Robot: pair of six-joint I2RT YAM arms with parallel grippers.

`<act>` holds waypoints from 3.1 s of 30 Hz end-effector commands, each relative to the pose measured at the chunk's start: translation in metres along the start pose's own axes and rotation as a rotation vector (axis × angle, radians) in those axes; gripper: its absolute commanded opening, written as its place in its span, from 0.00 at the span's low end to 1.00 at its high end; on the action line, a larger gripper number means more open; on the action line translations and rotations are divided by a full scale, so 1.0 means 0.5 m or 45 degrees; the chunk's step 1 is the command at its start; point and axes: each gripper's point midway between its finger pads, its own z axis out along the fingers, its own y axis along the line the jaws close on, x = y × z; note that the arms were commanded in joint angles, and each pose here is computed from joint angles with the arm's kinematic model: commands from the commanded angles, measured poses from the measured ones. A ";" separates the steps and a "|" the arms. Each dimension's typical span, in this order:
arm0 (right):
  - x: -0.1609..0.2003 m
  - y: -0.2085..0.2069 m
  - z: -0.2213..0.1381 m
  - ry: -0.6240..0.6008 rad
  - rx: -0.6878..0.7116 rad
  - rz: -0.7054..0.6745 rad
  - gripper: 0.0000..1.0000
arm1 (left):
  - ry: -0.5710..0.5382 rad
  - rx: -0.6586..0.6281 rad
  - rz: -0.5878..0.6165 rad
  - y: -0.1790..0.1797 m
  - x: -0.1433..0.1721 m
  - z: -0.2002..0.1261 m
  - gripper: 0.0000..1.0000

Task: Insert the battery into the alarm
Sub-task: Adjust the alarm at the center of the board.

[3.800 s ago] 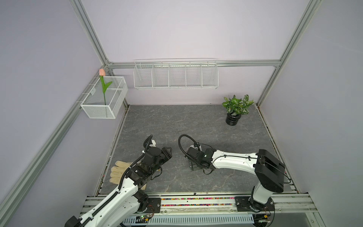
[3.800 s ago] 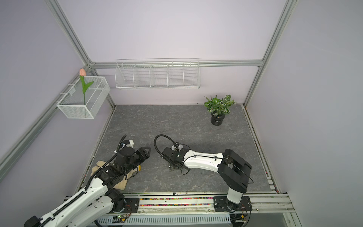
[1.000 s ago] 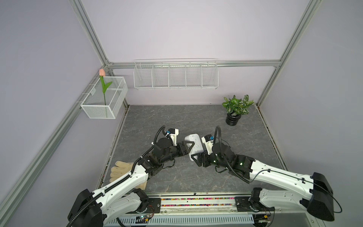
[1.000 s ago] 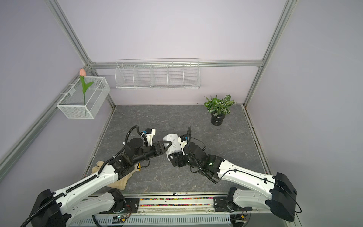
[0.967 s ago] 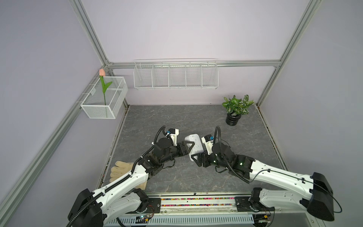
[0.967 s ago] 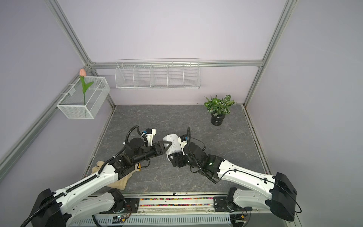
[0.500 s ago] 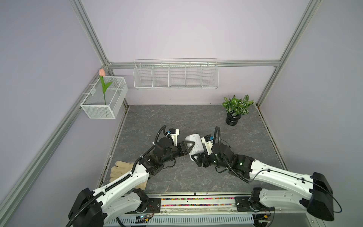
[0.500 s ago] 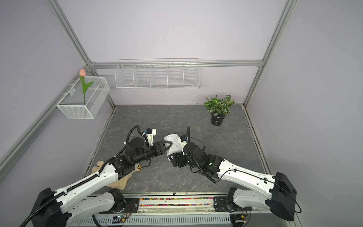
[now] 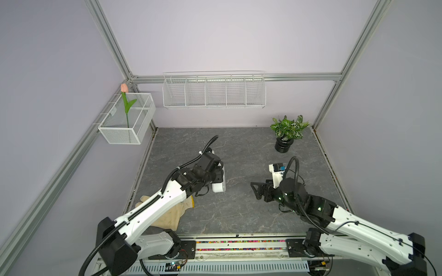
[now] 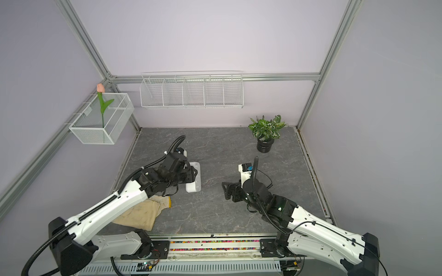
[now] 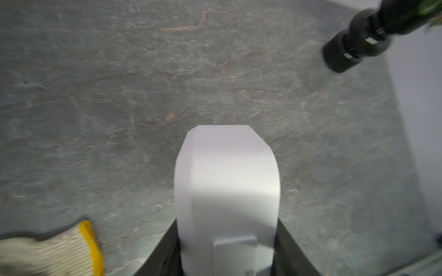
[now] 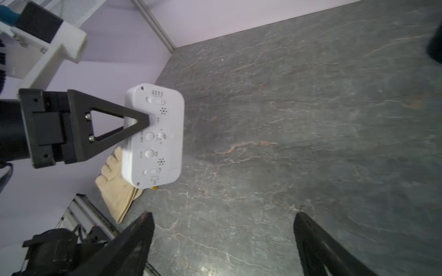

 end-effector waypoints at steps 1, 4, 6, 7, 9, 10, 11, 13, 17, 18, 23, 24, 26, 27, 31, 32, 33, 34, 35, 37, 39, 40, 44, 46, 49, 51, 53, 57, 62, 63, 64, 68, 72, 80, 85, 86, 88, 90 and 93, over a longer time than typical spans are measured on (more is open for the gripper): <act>0.018 -0.105 -0.019 -0.005 0.294 -0.024 0.94 | 0.245 -0.434 0.339 0.074 0.060 0.013 0.17; 0.014 -0.155 -0.044 -0.021 0.454 -0.033 0.94 | 0.319 -0.717 0.507 0.077 0.054 0.027 0.15; 0.009 -0.167 -0.055 -0.032 0.484 -0.035 0.94 | 0.322 -0.834 0.591 0.065 0.045 0.040 0.15; 0.007 -0.169 -0.060 -0.039 0.484 -0.030 0.94 | 0.337 -0.864 0.610 0.057 0.046 0.050 0.15; 0.003 -0.172 -0.067 -0.061 0.475 -0.018 0.94 | 0.313 -0.962 0.659 0.049 0.026 0.065 0.15; 0.001 -0.175 -0.072 -0.077 0.474 -0.006 0.94 | 0.300 -1.002 0.679 0.043 0.018 0.071 0.15; 0.000 -0.178 -0.076 -0.087 0.473 0.004 0.94 | 0.290 -1.030 0.702 0.036 0.014 0.076 0.15; -0.001 -0.182 -0.083 -0.103 0.466 0.020 0.94 | 0.293 -1.087 0.756 0.026 0.015 0.091 0.16; -0.004 -0.187 -0.096 -0.128 0.455 0.045 0.94 | 0.319 -1.183 0.850 0.018 0.036 0.127 0.17; -0.005 -0.188 -0.099 -0.133 0.452 0.051 0.94 | 0.331 -1.196 0.868 0.017 0.045 0.137 0.15; -0.005 -0.195 -0.107 -0.146 0.458 0.050 0.94 | 0.369 -1.234 0.950 0.006 0.074 0.169 0.15; -0.006 -0.195 -0.109 -0.147 0.457 0.051 0.94 | 0.379 -1.239 0.958 0.007 0.079 0.176 0.15; -0.005 -0.197 -0.112 -0.150 0.456 0.052 0.94 | 0.419 -1.232 0.974 0.009 0.093 0.188 0.15; -0.005 -0.197 -0.114 -0.151 0.453 0.053 0.94 | 0.428 -1.237 0.980 0.010 0.097 0.191 0.15; -0.001 -0.201 -0.118 -0.152 0.453 0.066 0.94 | 0.436 -1.238 0.996 0.005 0.108 0.196 0.21; 0.000 -0.202 -0.117 -0.154 0.451 0.067 0.94 | 0.443 -1.227 1.004 0.001 0.115 0.199 0.27; 0.000 -0.201 -0.116 -0.154 0.447 0.066 0.94 | 0.454 -1.213 1.012 -0.004 0.122 0.202 0.31; 0.001 -0.201 -0.115 -0.154 0.445 0.063 0.94 | 0.460 -1.200 1.016 -0.009 0.129 0.206 0.33; 0.001 -0.199 -0.114 -0.153 0.440 0.060 0.94 | 0.462 -1.194 1.018 -0.013 0.133 0.207 0.34; 0.003 -0.201 -0.113 -0.150 0.442 0.057 0.94 | 0.474 -1.190 1.027 -0.017 0.144 0.212 0.35; 0.004 -0.200 -0.112 -0.147 0.441 0.053 0.95 | 0.496 -1.193 1.044 -0.017 0.158 0.219 0.35; 0.006 -0.200 -0.111 -0.144 0.440 0.050 0.94 | 0.500 -1.201 1.051 -0.015 0.162 0.222 0.35; 0.004 -0.201 -0.112 -0.149 0.441 0.048 0.94 | 0.521 -1.195 1.069 -0.018 0.179 0.229 0.38; 0.005 -0.201 -0.112 -0.151 0.439 0.051 0.94 | 0.526 -1.183 1.066 -0.022 0.184 0.230 0.43; 0.006 -0.201 -0.111 -0.153 0.434 0.053 0.94 | 0.547 -1.152 1.062 -0.029 0.197 0.233 0.52; 0.006 -0.201 -0.111 -0.153 0.436 0.054 0.94 | 0.574 -1.108 1.041 -0.035 0.210 0.239 0.53; 0.004 -0.202 -0.114 -0.154 0.441 0.054 0.94 | 0.584 -1.076 1.042 -0.044 0.223 0.241 0.56; 0.000 -0.200 -0.117 -0.160 0.437 0.052 0.94 | 0.598 -1.041 1.035 -0.055 0.239 0.242 0.62; 0.000 -0.198 -0.114 -0.156 0.432 0.050 0.94 | 0.601 -0.989 1.014 -0.070 0.249 0.241 0.63; 0.000 -0.198 -0.114 -0.155 0.431 0.052 0.94 | 0.604 -0.980 1.007 -0.073 0.249 0.239 0.63; 0.002 -0.199 -0.114 -0.153 0.433 0.052 0.94 | 0.598 -0.959 0.997 -0.081 0.247 0.234 0.64; 0.000 -0.199 -0.118 -0.156 0.432 0.053 0.94 | 0.562 -0.776 0.919 -0.137 0.234 0.211 0.66; -0.004 -0.201 -0.126 -0.169 0.430 0.057 0.94 | 0.527 -0.432 0.805 -0.234 0.217 0.175 0.67; -0.020 -0.198 -0.148 -0.216 0.397 0.062 0.93 | 0.255 0.152 0.670 -0.379 0.110 0.048 0.68; -0.043 -0.181 -0.158 -0.266 0.341 0.053 0.89 | 0.018 0.337 0.454 -0.334 0.006 -0.026 0.68; -0.050 -0.178 -0.162 -0.282 0.333 0.053 0.89 | -0.018 0.357 0.377 -0.305 -0.018 -0.034 0.68; -0.063 -0.175 -0.169 -0.312 0.330 0.046 0.89 | -0.086 0.373 0.216 -0.233 -0.063 -0.049 0.68; -0.074 -0.176 -0.175 -0.344 0.341 0.032 0.89 | -0.190 0.340 0.100 -0.155 -0.103 -0.069 0.68; -0.090 -0.185 -0.181 -0.392 0.390 -0.002 0.89 | -0.391 0.260 -0.092 -0.017 -0.148 -0.101 0.78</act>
